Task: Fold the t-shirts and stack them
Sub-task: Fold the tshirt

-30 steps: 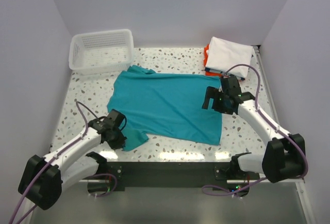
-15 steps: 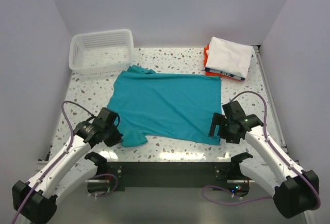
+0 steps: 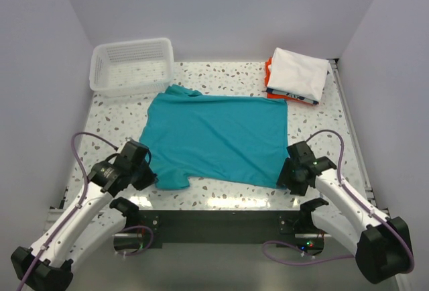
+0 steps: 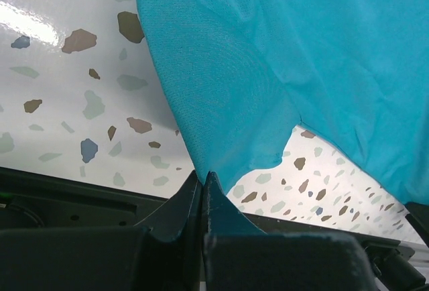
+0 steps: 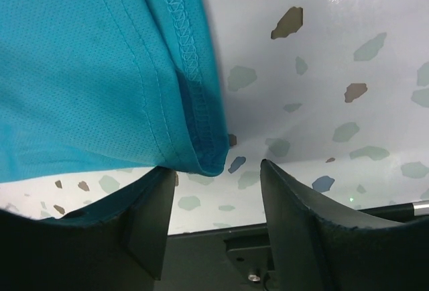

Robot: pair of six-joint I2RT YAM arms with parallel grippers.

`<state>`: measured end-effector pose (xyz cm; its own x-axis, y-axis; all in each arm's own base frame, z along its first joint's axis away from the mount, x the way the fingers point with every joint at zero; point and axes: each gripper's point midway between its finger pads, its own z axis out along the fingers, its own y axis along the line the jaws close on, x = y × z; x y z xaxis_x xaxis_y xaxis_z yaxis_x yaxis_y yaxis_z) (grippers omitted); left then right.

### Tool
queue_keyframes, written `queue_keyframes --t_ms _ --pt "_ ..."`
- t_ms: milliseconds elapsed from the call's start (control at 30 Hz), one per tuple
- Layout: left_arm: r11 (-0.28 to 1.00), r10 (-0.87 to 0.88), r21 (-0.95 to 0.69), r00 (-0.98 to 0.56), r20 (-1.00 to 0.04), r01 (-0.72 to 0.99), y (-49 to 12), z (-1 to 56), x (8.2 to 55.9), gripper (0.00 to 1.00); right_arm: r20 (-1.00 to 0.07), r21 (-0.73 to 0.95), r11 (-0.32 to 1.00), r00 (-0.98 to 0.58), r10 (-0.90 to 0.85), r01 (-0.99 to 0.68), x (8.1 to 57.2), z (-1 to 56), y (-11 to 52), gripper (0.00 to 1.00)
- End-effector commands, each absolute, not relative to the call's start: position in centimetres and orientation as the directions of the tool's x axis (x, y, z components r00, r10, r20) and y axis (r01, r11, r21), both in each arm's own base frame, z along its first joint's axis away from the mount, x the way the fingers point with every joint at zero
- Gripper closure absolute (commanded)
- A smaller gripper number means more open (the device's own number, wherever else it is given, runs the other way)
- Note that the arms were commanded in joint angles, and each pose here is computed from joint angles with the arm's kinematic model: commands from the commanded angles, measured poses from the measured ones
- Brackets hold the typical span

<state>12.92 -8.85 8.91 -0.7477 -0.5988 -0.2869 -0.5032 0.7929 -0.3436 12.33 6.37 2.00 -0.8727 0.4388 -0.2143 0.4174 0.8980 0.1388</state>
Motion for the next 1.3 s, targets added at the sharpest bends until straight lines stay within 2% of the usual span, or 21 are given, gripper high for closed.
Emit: queue_keyframes --t_ms 0,100,467,833,867,1000,1100,1267 --pt "0.801 -0.586 -0.363 -0.748 -0.311 -0.476 -8.9 9.9 13.1 1.00 -0.255 0.148 0.880 -0.842 0.476 0.452 13.4 1.5 6.2 0.44" --pt "0.798 -0.589 -0.367 -0.745 -0.312 -0.477 -8.9 10.0 13.1 1.00 -0.232 0.178 0.879 -0.850 0.474 0.442 13.5 1.1 7.0 0.44" --pt "0.800 -0.588 -0.359 -0.747 -0.310 -0.481 -8.8 9.8 13.1 1.00 -0.263 0.225 0.889 -0.854 0.449 0.399 15.0 2.5 7.8 0.48" --pt "0.801 -0.587 -0.360 -0.744 -0.318 -0.478 -8.8 9.7 13.3 1.00 -0.303 0.210 0.897 -0.846 0.438 0.389 15.8 3.7 7.4 0.41" --pt "0.801 -0.588 -0.358 -0.744 -0.317 -0.480 -8.7 9.6 13.2 1.00 -0.292 0.176 0.900 -0.852 0.434 0.398 15.5 3.1 7.0 0.47" --pt "0.800 -0.590 -0.358 -0.742 -0.320 -0.481 -8.7 9.7 13.2 1.00 -0.277 0.118 0.899 -0.855 0.437 0.421 14.6 2.2 6.0 0.52" --pt "0.797 -0.592 -0.367 -0.740 -0.319 -0.479 -8.8 10.0 13.2 1.00 -0.298 0.111 0.892 -0.841 0.451 0.439 14.6 2.4 5.6 0.69" --pt "0.790 -0.600 -0.385 -0.731 -0.326 -0.477 -8.7 10.4 13.2 1.00 -0.289 0.120 0.885 -0.837 0.465 0.450 14.4 2.1 5.7 0.82"
